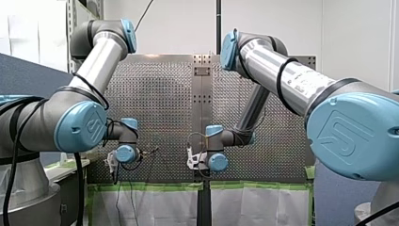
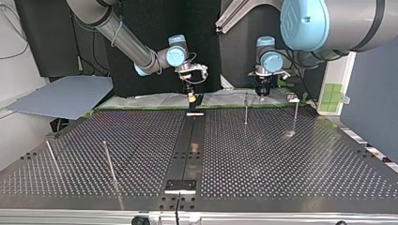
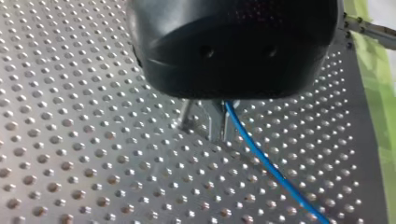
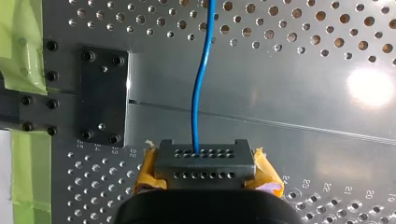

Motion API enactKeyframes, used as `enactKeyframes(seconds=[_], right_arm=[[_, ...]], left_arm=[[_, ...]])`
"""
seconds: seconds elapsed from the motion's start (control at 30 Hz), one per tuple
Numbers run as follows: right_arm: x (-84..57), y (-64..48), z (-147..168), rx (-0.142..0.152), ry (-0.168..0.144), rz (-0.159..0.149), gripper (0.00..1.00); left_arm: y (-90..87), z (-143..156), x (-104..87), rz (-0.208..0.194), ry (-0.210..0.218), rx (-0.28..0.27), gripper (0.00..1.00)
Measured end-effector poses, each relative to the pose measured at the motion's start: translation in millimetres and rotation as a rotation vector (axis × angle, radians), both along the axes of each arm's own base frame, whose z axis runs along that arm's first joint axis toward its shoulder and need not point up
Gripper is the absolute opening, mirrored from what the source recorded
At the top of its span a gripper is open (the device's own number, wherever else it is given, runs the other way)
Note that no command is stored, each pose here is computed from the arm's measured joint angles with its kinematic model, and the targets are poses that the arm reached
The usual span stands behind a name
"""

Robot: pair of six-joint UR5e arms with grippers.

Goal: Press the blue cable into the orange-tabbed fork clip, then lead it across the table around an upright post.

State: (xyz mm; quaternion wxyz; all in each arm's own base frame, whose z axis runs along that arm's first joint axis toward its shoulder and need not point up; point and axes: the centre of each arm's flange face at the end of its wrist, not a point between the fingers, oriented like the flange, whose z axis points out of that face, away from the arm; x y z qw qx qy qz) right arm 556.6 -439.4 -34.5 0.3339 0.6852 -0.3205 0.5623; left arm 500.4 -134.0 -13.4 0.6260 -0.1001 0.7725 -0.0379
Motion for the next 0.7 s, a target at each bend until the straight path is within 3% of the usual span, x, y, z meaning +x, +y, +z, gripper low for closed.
enactKeyframes(seconds=[0.2, 0.43, 0.7], right_arm=[[0.6, -1.1, 1, -0.002, -0.001, 0.000, 0.00], [1.4, -4.1, 3, -0.007, -0.005, -0.002, 0.00], [1.2, -20.7, 11, -0.023, -0.024, -0.019, 0.00]], left_arm=[[-0.9, -11, 12.8, -0.010, 0.015, 0.007, 0.00], [-1.8, -2, 37.6, -0.019, -0.012, -0.009, 0.00], [0.4, 1, 46.2, -0.012, -0.019, -0.021, 0.00]])
